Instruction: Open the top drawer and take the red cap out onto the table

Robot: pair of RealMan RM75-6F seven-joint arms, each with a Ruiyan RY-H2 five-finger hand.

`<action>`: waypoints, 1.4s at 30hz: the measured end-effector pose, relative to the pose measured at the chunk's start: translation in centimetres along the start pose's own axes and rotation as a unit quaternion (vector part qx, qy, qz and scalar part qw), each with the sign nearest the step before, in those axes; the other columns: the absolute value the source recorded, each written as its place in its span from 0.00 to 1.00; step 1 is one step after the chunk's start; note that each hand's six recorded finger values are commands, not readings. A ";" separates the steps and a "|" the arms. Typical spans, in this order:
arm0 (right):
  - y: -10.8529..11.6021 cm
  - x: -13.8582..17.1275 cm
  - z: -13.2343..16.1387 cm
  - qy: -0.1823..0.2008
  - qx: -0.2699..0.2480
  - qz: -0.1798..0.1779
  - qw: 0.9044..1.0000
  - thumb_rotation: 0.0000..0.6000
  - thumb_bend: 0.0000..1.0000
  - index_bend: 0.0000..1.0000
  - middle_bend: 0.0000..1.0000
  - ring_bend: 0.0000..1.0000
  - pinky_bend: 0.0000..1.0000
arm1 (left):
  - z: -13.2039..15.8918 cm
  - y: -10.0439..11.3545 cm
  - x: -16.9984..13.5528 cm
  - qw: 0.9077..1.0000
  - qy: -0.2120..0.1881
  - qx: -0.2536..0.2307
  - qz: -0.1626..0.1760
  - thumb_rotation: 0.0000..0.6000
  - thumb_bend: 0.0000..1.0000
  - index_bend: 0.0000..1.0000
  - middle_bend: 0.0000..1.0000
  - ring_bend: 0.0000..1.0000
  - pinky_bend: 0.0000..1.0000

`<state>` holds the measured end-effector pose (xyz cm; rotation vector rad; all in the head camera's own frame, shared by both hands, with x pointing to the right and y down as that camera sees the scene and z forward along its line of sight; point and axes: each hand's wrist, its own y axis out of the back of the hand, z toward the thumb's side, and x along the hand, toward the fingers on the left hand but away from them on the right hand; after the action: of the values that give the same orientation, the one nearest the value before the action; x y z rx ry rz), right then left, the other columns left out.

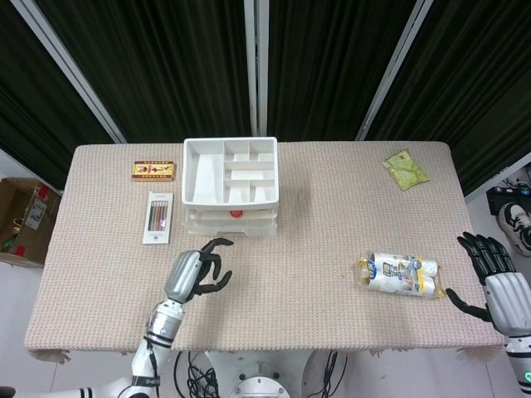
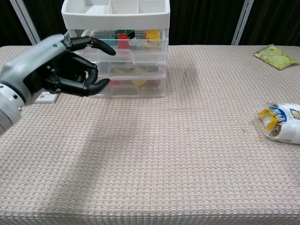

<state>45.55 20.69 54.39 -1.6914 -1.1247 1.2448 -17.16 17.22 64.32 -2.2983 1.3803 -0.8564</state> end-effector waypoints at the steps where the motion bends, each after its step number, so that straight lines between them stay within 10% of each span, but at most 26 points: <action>1: 0.2 0.0 0.0 0.002 0.001 -0.003 1.000 1.00 0.18 0.00 0.05 0.00 0.00 | 0.2 0.6 0.2 1.000 -0.009 0.027 0.003 1.00 0.26 0.22 0.79 0.91 1.00; 10: 1.0 0.6 -0.2 -0.002 0.003 -0.015 1.000 1.00 0.18 0.00 0.05 0.00 0.00 | 0.8 2.5 2.9 0.983 -0.024 0.181 -0.028 1.00 0.21 0.18 0.81 0.94 1.00; 23: 0.3 1.0 -1.0 -0.012 -0.003 -0.005 1.000 1.00 0.18 0.00 0.05 0.00 0.00 | 0.2 2.2 4.4 0.977 0.009 0.201 -0.077 1.00 0.21 0.36 0.82 0.94 1.00; 42: 0.2 0.8 -0.6 -0.006 -0.003 -0.003 1.000 1.00 0.18 0.00 0.05 0.00 0.00 | 1.0 2.6 -0.7 0.979 0.009 0.172 -0.105 1.00 0.19 0.26 0.82 0.94 1.00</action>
<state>46.28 21.32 54.11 -1.6866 -1.1415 1.2493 -18.57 16.57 61.85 -2.1888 0.9175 -1.0870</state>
